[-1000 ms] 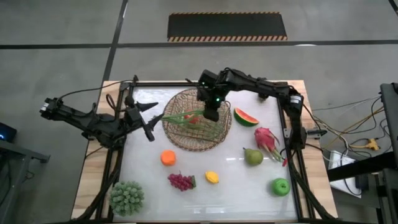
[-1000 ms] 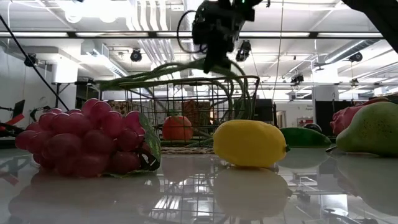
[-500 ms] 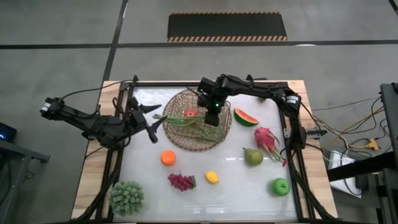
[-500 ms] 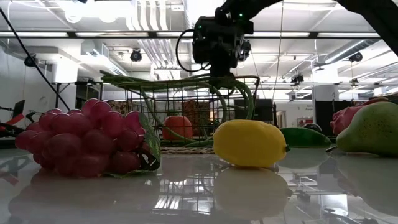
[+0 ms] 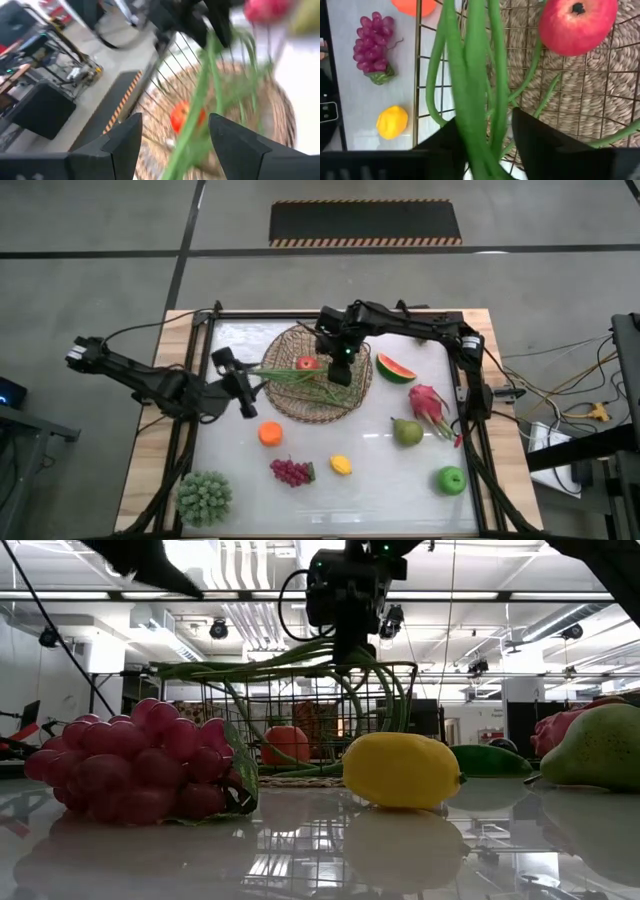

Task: Build produce basket
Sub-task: Put the string beans into the wire basket

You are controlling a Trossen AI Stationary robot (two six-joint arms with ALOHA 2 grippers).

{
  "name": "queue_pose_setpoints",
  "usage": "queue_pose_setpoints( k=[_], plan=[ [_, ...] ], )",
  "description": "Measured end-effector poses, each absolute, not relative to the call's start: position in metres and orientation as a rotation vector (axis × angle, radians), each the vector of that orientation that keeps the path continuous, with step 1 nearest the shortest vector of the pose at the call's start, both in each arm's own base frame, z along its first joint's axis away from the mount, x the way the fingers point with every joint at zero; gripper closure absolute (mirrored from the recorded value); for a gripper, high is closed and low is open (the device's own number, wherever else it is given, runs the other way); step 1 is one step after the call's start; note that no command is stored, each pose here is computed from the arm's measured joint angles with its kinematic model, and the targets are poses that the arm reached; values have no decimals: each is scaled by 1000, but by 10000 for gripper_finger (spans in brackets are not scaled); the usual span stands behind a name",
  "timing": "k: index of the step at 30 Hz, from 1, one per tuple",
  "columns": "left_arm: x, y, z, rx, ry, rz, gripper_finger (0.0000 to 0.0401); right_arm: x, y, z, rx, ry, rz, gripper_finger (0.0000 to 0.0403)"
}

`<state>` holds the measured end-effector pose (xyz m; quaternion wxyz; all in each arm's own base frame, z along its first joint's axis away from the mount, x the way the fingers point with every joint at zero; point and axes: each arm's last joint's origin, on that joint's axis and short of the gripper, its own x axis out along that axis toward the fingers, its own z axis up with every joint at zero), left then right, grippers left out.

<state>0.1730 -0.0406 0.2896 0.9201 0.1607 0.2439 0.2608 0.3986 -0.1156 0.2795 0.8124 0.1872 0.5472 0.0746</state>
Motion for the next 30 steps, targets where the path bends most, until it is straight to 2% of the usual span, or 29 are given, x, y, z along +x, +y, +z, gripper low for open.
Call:
queue_pose_setpoints(
  k=[7,15,24,30],
  plan=[
    [189,-40,268,523,692,463,189,396,-115,286,366,1161,180,184],
    [198,-23,254,580,848,490,189,380,-110,309,352,1149,185,144],
    [193,-15,259,562,914,412,189,354,-103,346,302,1088,177,145],
    [186,-14,261,527,951,414,189,340,-98,363,221,1048,155,197]
  ],
)
